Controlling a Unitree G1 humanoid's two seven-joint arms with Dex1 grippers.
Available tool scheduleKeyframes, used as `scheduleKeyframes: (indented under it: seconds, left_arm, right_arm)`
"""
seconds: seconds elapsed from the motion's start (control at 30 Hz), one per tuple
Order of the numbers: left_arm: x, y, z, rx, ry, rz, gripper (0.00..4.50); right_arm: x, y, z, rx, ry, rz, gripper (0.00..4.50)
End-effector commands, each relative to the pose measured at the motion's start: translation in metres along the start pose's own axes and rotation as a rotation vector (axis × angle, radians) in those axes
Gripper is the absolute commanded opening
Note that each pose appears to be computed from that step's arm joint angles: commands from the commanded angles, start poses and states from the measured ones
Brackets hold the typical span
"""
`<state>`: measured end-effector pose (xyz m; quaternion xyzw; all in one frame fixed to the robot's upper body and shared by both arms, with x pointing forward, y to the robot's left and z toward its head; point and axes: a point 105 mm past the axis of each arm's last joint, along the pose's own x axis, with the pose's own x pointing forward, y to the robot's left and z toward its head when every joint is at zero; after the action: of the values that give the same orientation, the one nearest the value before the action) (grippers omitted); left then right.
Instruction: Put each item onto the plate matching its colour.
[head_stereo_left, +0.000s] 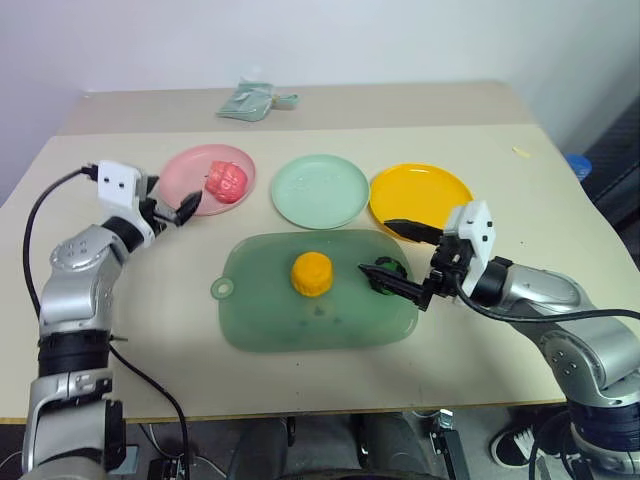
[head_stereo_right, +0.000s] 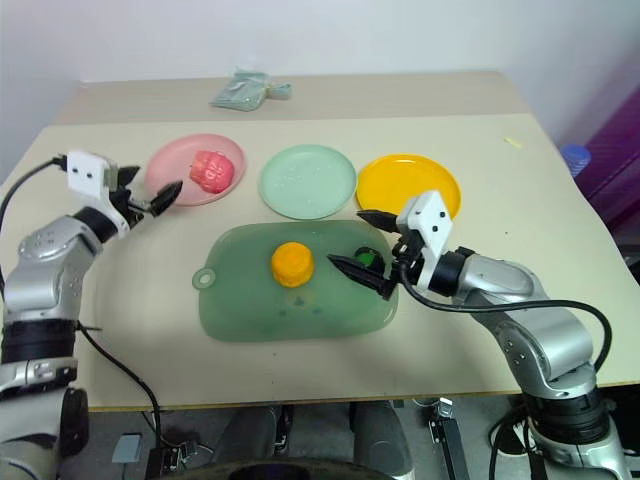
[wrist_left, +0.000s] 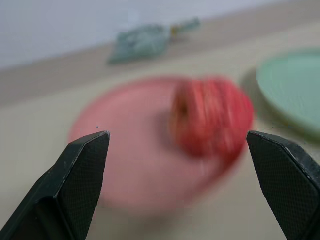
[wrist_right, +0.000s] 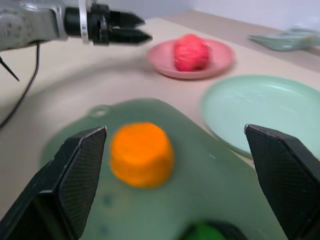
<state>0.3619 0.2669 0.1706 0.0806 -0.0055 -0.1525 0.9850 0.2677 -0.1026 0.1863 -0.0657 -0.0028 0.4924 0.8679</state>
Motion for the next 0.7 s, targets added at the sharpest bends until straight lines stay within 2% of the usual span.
scheduleKeyframes:
  seconds: [0.03,0.4,0.7]
  left_arm:
    - [-0.011,-0.005,0.028,0.026,-0.082,-0.030,4.45]
    - [-0.048,-0.085,-0.012,0.077,0.065,-0.446,4.45]
    - [-0.076,-0.109,-0.026,0.121,0.081,-0.595,4.45]
  right_arm:
    - [0.007,0.005,0.008,-0.034,-0.022,0.032,4.50]
    - [0.036,0.011,-0.013,-0.113,0.107,0.053,4.50]
    - [0.078,0.022,-0.017,-0.099,0.193,0.053,4.50]
